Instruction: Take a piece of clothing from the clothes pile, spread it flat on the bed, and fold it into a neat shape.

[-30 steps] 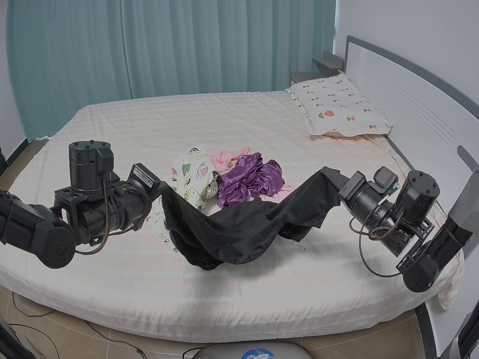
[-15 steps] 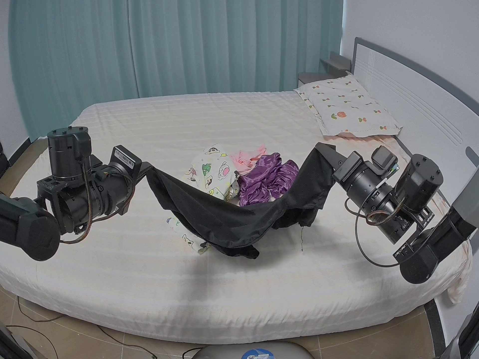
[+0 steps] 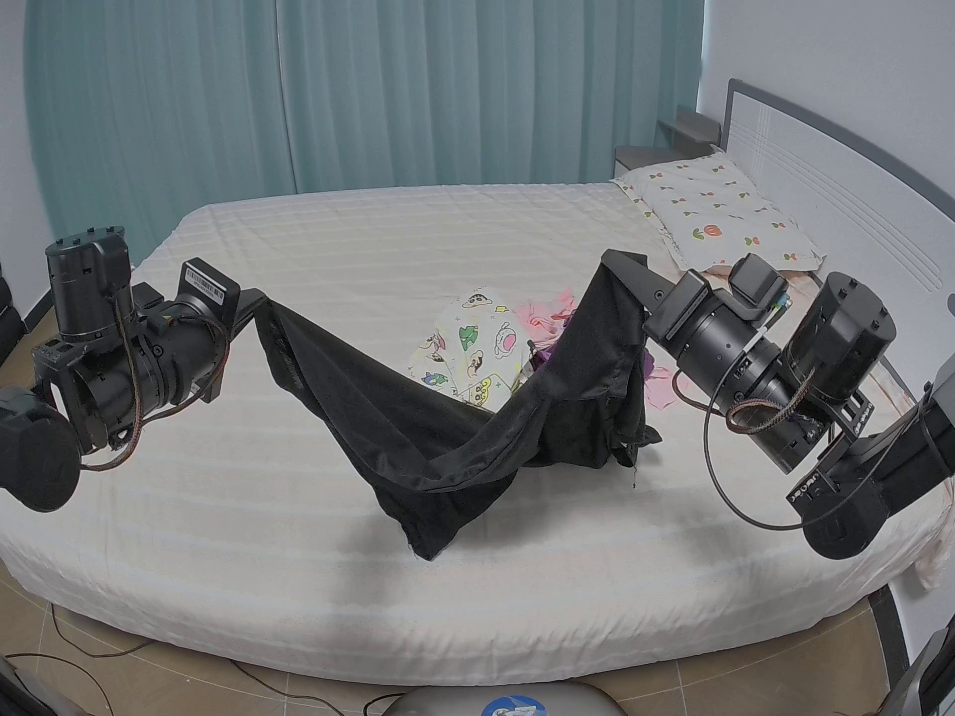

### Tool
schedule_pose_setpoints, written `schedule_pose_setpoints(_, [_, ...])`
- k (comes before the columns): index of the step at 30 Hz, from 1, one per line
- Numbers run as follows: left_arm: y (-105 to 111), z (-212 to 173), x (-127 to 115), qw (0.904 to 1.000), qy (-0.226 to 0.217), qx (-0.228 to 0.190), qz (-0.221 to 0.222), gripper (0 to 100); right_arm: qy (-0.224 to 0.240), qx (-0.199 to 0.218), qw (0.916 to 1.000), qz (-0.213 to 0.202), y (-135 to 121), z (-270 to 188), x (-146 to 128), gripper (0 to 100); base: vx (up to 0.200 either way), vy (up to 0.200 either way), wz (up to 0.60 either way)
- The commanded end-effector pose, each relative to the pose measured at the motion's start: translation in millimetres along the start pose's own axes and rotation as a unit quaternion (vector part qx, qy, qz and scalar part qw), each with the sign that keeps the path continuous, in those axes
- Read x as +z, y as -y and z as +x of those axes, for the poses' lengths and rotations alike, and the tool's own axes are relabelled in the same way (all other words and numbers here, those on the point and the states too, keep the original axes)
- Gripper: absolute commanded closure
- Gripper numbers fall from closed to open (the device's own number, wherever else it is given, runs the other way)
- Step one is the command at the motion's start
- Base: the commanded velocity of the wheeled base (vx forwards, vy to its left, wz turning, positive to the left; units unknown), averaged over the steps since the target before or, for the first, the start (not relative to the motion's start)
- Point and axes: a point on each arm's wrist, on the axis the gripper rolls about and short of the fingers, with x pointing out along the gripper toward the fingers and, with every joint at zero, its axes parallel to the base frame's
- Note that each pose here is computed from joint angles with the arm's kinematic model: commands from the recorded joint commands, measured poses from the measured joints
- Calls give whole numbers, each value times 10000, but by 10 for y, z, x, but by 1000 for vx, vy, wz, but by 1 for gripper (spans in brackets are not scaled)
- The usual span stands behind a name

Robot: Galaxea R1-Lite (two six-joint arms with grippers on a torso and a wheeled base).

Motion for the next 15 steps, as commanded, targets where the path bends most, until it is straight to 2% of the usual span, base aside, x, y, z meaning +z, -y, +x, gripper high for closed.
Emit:
schedule_pose_setpoints(1, [45, -48, 50, 9999, 95, -92, -9, 100, 107, 131, 9999, -31, -90, 2, 74, 100, 0, 200, 0])
schedule_pose_setpoints(6, [66, -71, 69, 9998, 132, -134, -12, 100, -8, 142, 9999, -9, -123, 13, 27, 100, 0, 200, 0])
schedule_pose_setpoints(15, [53, -71, 17, 9999, 20, -111, -16, 100, -340, 336, 9988, 107, -250, 112, -238, 100, 0, 200, 0])
